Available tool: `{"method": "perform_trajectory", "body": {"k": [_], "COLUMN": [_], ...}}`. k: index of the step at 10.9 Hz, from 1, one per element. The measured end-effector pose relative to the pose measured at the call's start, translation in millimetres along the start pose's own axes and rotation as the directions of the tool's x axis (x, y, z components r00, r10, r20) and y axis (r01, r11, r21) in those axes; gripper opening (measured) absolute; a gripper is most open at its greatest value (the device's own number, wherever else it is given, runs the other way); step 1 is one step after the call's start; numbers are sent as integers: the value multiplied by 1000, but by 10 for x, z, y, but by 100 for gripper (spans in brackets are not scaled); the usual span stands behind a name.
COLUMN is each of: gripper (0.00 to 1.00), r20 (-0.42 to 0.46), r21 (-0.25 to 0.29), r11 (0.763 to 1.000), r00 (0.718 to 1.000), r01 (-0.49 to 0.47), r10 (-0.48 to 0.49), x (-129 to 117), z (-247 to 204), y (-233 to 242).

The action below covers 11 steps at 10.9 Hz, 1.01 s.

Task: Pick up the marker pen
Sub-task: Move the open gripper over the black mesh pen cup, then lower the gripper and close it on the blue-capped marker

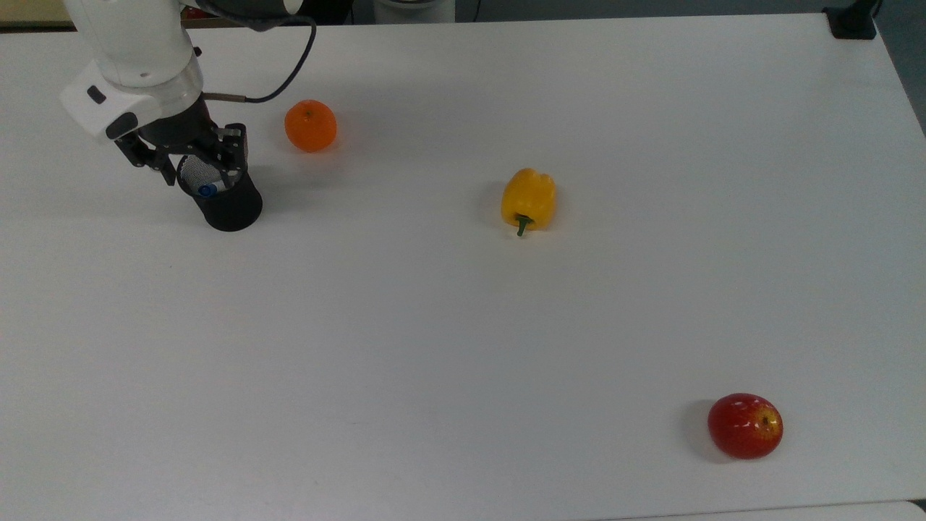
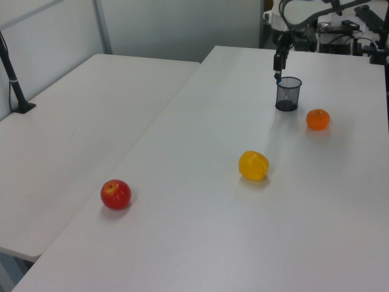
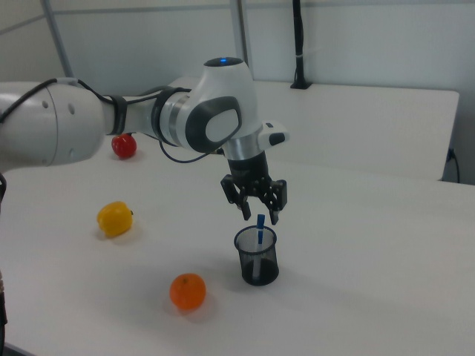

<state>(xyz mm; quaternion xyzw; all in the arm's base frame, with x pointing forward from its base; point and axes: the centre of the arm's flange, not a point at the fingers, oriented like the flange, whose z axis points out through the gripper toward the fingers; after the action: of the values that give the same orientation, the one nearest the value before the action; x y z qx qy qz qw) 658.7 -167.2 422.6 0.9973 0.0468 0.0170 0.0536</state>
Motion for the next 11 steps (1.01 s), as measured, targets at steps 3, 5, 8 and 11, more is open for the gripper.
{"method": "perform_trajectory", "body": {"k": [3,5,8,11], "gripper": [44,31,20,20], "r20": [2,3,1,-12], "r21": [1,2,2,-3], "r11": [1000,1000,1000,1000], "r00": [1000,1000,1000,1000], "r01": [4,6,7,6], "r10": [-4,-6,-7,-6], "x": [30,34,38,56], "z": [115,119,114,40], "y": [-7,-18,-24,-12]}}
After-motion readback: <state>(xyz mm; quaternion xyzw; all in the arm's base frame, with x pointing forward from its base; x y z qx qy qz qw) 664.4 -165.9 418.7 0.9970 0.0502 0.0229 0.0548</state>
